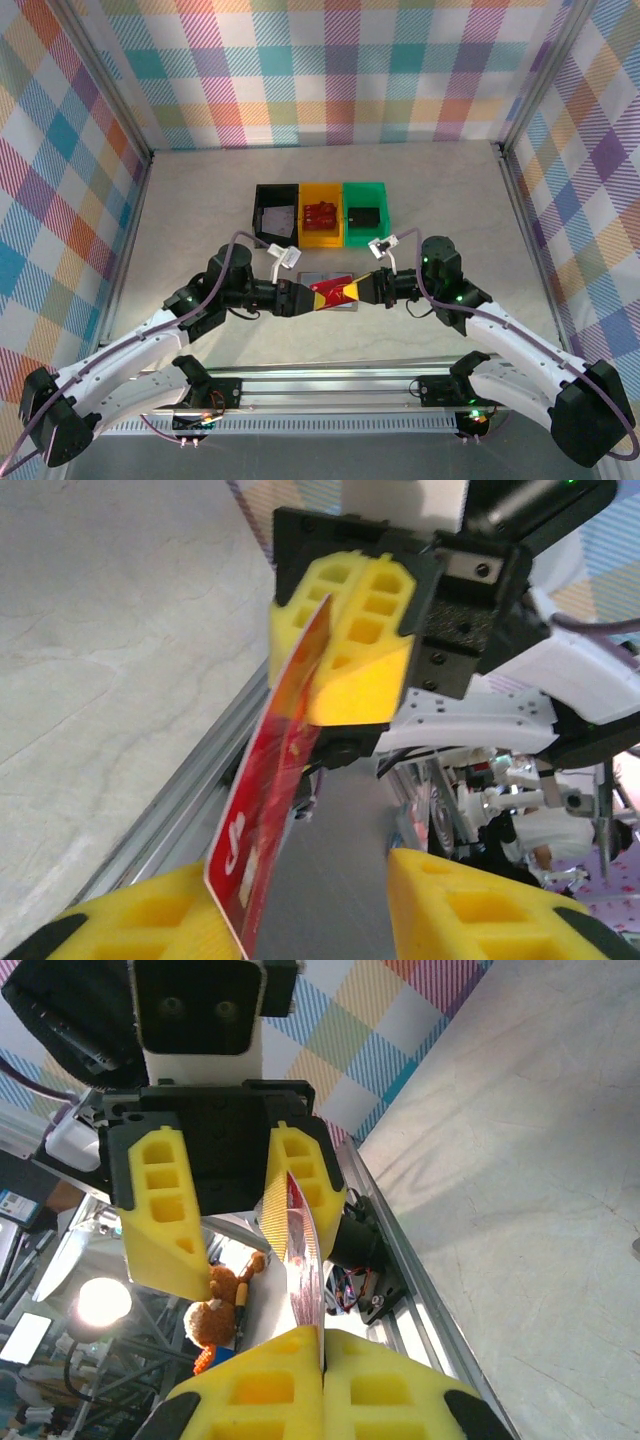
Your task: Take the credit cards out of the card holder
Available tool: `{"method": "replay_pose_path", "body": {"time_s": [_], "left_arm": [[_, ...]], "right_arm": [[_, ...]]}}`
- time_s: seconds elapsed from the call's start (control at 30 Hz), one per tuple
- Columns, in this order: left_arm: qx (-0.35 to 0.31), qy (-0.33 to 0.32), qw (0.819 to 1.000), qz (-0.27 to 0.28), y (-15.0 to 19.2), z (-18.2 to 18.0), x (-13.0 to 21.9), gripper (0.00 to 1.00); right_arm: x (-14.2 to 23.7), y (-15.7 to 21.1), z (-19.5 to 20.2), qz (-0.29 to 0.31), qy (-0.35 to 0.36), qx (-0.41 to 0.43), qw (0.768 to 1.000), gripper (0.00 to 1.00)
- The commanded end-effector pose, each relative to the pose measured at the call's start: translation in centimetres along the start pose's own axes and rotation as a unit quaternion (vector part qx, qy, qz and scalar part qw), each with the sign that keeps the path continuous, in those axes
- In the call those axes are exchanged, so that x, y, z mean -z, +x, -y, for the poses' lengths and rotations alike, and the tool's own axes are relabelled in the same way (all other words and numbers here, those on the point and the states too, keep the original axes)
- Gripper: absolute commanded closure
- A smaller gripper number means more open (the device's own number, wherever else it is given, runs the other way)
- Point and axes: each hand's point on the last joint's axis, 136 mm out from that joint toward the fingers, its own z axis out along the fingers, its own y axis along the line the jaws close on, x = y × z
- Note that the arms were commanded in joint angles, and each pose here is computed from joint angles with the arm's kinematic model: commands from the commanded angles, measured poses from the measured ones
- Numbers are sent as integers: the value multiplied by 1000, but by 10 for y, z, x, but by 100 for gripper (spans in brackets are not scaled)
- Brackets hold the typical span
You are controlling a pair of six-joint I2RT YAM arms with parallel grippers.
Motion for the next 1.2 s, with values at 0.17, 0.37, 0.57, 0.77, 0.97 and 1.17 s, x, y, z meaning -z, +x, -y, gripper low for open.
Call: {"method": "replay_pose_path", "body": {"time_s": [0.17, 0.37, 0.57, 0.77, 0.97, 1.17], "left_arm": [[-24, 42, 998, 44, -13, 19, 6, 57], [-20, 50, 997, 52, -14, 19, 5, 63], [-27, 50, 996, 65, -19, 23, 9, 72], [-26, 51, 996, 68, -20, 22, 8, 80], [-30, 46, 996, 75, -22, 23, 11, 89], [-30, 36, 996, 76, -22, 20, 11, 100]], "right_arm": [[2, -6, -5, 32, -9, -6, 999, 100], [4, -11, -7, 54, -5, -17, 998, 100], [-2, -5, -11, 43, -10, -22, 999, 100], [-3, -5, -11, 49, -2, -24, 999, 100], [-5, -4, -10, 44, -1, -31, 999, 100], [-4, -4, -5, 43, 23, -32, 998, 98]]}}
